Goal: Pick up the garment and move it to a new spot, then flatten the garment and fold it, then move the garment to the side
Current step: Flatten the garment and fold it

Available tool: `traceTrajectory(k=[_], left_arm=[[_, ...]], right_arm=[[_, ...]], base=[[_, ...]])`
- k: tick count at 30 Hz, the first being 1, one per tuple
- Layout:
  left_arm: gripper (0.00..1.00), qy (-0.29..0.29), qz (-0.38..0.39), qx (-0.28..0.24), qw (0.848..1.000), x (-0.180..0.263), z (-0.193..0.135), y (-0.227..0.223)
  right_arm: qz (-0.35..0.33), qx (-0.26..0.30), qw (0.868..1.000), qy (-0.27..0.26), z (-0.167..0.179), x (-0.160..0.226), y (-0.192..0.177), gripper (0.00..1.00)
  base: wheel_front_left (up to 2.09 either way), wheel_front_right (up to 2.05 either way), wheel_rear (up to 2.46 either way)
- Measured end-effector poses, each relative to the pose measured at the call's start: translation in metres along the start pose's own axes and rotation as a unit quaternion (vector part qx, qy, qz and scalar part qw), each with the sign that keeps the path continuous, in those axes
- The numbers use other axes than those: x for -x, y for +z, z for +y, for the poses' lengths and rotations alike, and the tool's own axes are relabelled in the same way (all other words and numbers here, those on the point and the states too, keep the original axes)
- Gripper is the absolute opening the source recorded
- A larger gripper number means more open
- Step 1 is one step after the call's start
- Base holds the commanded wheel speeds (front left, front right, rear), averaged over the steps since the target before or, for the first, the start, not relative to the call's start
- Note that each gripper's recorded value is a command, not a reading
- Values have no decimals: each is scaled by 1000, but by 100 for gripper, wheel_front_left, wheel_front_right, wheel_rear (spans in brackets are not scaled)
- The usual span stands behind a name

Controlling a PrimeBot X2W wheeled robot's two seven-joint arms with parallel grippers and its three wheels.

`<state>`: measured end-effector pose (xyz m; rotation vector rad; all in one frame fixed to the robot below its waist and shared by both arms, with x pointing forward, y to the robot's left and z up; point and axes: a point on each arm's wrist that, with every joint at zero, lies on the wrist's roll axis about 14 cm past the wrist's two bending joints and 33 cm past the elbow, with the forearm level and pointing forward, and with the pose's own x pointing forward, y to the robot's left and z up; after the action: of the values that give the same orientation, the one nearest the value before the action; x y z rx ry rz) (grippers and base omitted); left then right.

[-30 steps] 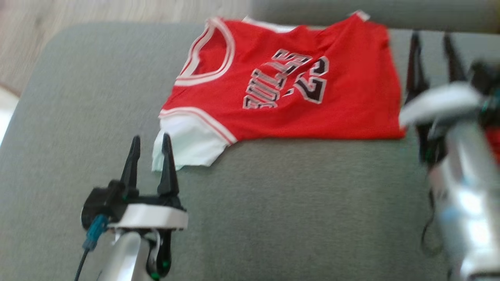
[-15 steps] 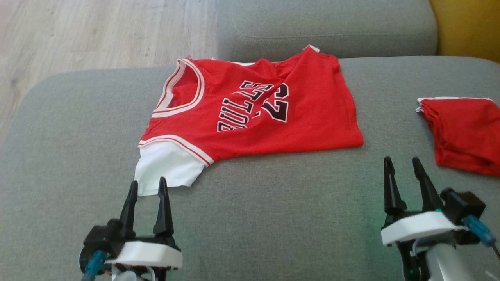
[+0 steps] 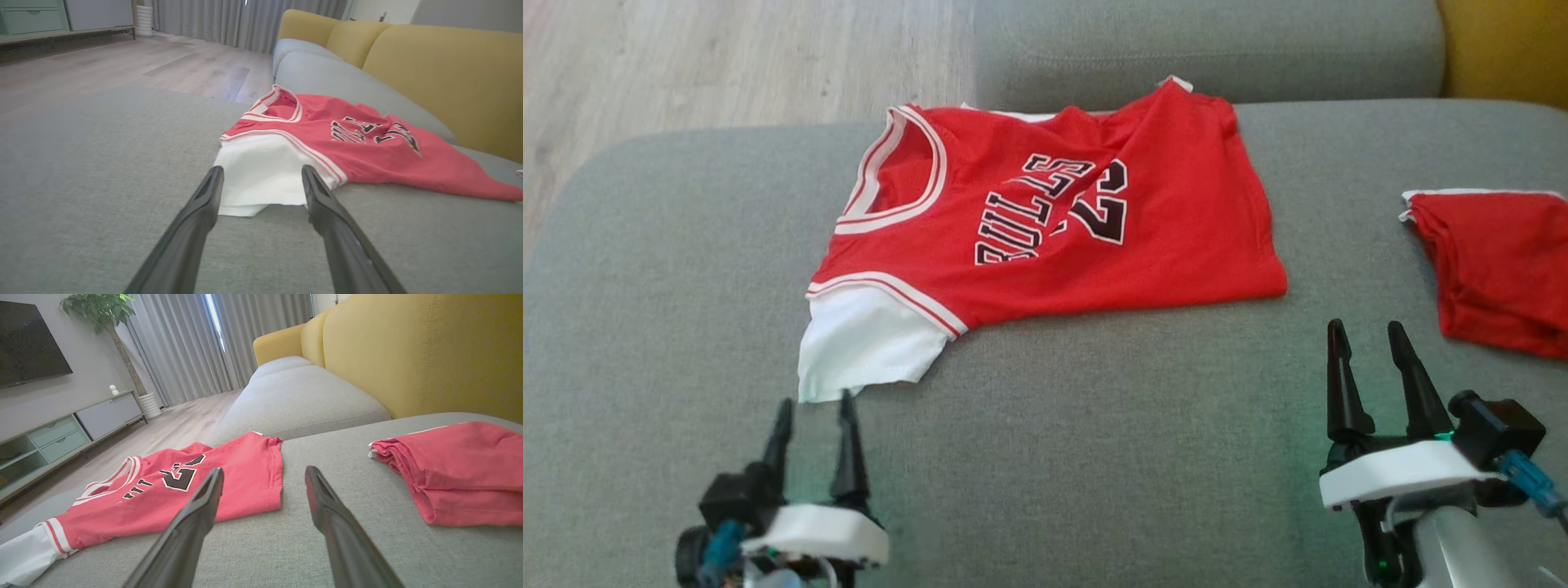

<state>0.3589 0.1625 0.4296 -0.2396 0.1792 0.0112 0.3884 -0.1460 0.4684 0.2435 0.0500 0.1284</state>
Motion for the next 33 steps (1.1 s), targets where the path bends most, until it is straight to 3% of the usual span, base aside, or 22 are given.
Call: traceTrajectory(k=[7,18,24,25,27,33], left_arm=[[100,43,43,-19,998,-25,26,-13],[100,25,168,-47,984,-51,30,-56],[100,28,187,-51,981,-57,33,-57],[62,28,188,-51,980,-57,33,-57],[0,29,187,-45,981,-57,33,-57],[0,26,123,-36,991,-61,32,-33]], right_arm=[[8,-4,1000,-5,-4,-8,-6,100],[15,-9,1000,-22,-17,-20,-12,100],[12,-10,1000,-24,-19,-21,-10,100],[12,-10,1000,-24,-19,-21,-10,100],[11,-10,1000,-23,-18,-21,-10,100],[22,-11,1000,-19,-15,-20,-16,100]], base=[[0,0,0],[0,0,0],[0,0,0],[0,0,0],[0,0,0],[0,0,0]])
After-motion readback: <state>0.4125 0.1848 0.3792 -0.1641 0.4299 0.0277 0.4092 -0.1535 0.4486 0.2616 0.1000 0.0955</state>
